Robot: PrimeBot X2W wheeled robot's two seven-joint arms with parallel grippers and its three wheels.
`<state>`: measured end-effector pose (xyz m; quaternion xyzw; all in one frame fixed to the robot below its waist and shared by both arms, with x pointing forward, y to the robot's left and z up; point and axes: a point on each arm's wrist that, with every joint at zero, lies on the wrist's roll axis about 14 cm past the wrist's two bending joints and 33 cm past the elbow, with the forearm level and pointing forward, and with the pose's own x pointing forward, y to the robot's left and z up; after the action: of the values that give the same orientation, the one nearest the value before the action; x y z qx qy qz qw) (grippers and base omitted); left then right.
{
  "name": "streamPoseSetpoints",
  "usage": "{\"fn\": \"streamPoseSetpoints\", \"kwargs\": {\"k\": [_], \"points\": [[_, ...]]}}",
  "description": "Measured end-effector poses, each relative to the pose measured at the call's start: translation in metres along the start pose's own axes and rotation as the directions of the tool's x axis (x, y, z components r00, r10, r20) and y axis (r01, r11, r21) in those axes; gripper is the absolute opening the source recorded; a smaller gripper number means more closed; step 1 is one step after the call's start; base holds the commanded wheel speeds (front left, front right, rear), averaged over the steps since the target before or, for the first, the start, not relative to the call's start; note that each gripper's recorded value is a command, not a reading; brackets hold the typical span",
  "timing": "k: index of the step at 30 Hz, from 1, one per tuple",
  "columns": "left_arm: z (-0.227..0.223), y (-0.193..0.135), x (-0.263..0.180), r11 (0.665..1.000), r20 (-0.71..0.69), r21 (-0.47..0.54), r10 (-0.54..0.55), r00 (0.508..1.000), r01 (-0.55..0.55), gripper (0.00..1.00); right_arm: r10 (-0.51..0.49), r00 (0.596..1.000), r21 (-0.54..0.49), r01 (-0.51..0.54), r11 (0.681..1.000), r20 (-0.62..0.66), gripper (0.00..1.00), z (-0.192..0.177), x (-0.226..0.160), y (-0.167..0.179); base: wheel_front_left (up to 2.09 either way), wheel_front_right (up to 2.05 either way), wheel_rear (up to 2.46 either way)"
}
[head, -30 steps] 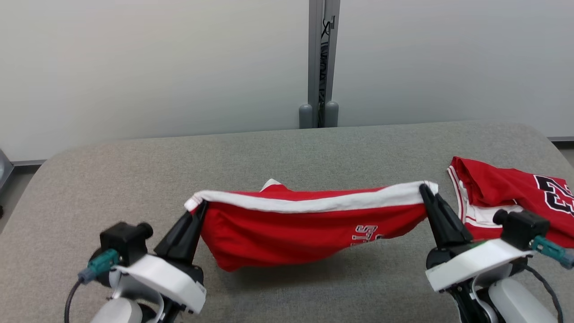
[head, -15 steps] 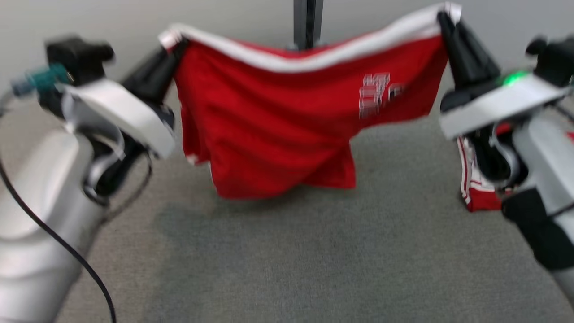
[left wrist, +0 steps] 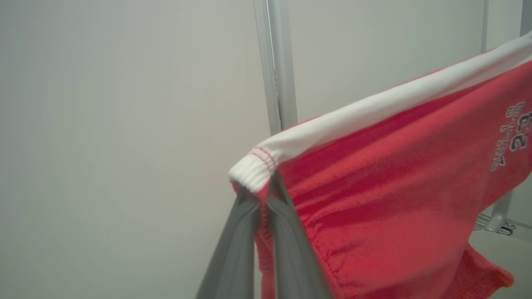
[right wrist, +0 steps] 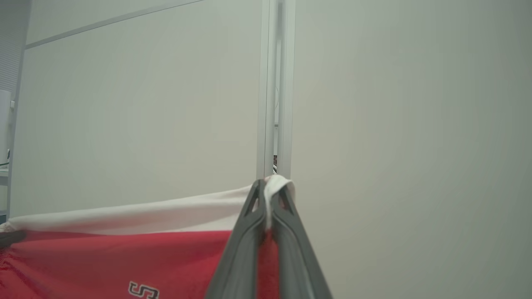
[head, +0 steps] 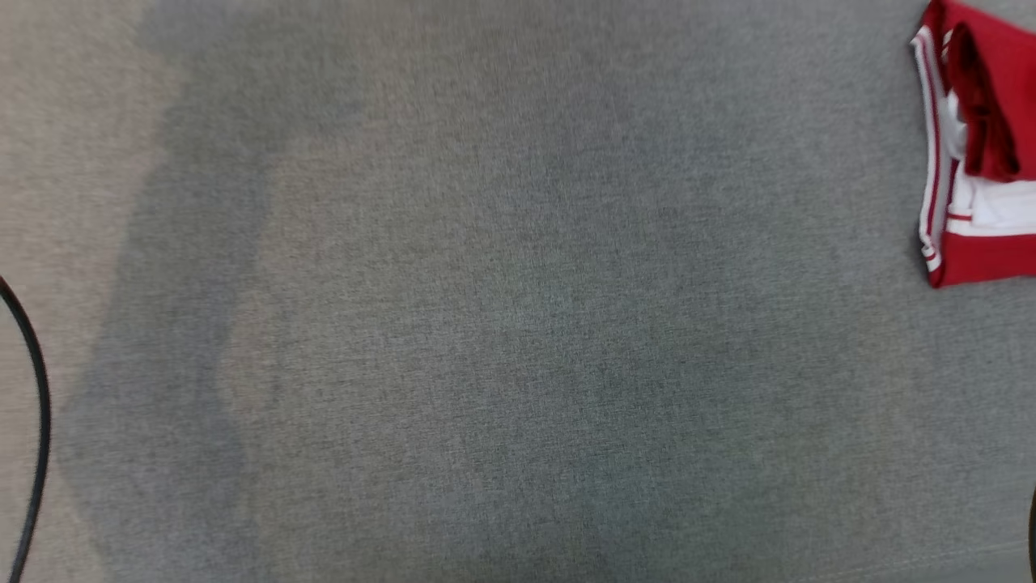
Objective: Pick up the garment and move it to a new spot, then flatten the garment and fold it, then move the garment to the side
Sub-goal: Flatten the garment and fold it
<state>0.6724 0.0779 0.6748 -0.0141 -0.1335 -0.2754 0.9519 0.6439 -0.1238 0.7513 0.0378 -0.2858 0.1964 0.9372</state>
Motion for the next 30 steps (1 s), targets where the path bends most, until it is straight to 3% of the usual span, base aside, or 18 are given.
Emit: {"fn": "streamPoseSetpoints", "kwargs": {"k": [3,8,12,14,19,30], "points": [[-0.02,0.009,0.014,1.0,0.005,0.018,0.003,1.0,-0.003,0.0,-0.004,1.0,-0.039,0.005,0.999,0.016,0.0,-0.011,0.01,-0.007,0.0,0.0,0.0],[-0.097,0.017,0.01,1.0,-0.121,-0.026,0.009,0.993,-0.012,0.0,0.018,0.998,-0.023,-0.019,1.0,-0.065,0.0,-0.069,0.0,0.001,0.0,0.0,0.0],[-0.17,0.015,-0.021,0.998,-0.278,-0.064,0.003,0.96,-0.021,0.0,0.071,0.974,0.003,-0.072,0.997,-0.217,0.0,-0.135,-0.036,0.021,0.0,0.0,0.0],[-0.193,0.01,-0.039,0.995,-0.341,-0.092,-0.005,0.94,-0.028,0.0,0.11,0.959,0.02,-0.109,0.994,-0.262,0.0,-0.15,-0.054,0.035,0.0,0.0,0.0],[-0.209,-0.016,-0.079,0.98,-0.387,-0.197,-0.049,0.921,-0.03,0.0,0.17,0.921,0.089,-0.148,0.985,-0.35,0.0,-0.162,-0.115,0.059,0.0,0.0,0.0],[-0.195,-0.068,-0.168,0.967,-0.426,-0.253,-0.072,0.902,-0.042,0.0,0.169,0.898,0.173,-0.106,0.979,-0.406,0.0,-0.121,-0.205,0.094,0.0,0.0,0.0]]}}
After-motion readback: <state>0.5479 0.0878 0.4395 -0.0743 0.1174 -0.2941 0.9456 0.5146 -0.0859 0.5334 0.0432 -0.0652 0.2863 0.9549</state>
